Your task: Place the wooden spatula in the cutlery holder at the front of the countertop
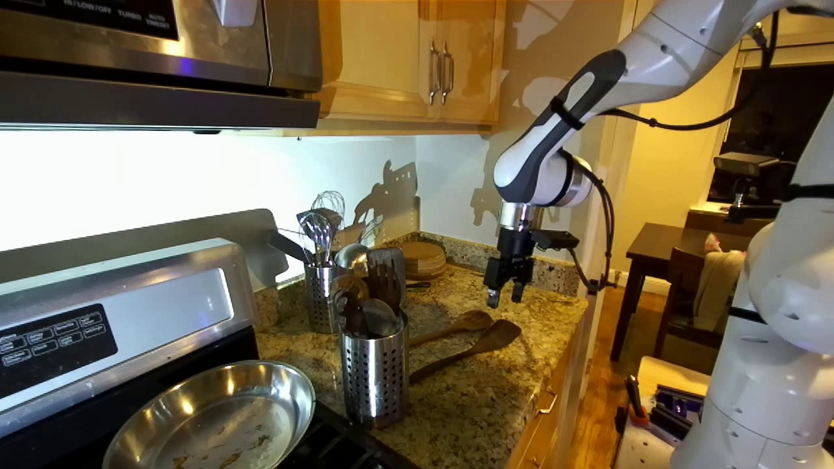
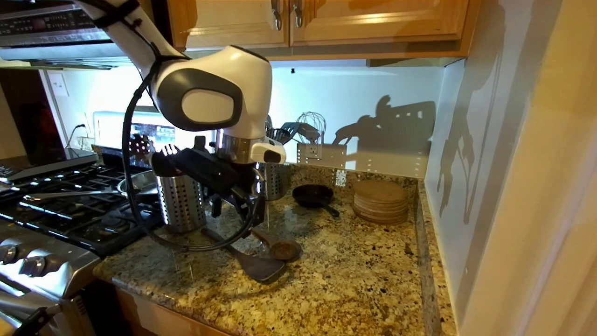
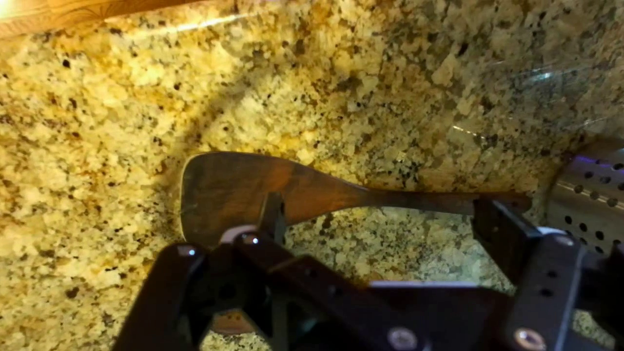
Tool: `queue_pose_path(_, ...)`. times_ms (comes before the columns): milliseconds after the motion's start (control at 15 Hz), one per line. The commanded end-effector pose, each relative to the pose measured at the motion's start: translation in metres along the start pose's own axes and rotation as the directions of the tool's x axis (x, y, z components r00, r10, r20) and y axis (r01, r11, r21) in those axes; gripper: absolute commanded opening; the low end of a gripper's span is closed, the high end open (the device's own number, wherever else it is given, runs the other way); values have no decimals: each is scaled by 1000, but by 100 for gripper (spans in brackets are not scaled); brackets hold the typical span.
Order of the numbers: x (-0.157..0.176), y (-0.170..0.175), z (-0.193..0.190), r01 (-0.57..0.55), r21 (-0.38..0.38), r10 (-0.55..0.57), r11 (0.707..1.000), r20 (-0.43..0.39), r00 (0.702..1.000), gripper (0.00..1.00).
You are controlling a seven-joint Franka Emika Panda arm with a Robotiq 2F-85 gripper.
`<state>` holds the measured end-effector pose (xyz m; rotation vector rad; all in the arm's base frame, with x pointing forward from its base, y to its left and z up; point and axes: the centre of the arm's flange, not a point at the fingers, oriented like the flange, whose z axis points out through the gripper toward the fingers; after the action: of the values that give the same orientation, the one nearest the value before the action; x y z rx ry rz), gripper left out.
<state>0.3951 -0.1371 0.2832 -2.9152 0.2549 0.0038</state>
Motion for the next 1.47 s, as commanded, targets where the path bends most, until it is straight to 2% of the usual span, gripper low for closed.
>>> queue_pose_path(0,2,3,3,-6,-2,6,1000,7,1000,100)
queue_pose_path(267,5,5,5,-4,-2,4,1000,8,1000,100)
queue_pose_path(600,8,47,9,-18,12,18,1000,-10,1000,100)
queue_pose_path(933,11,92,18,-57,80,60,995,-33,998,100)
queue_pose_path(1400,21,130,51,-120,152,128,981,-47,991,100)
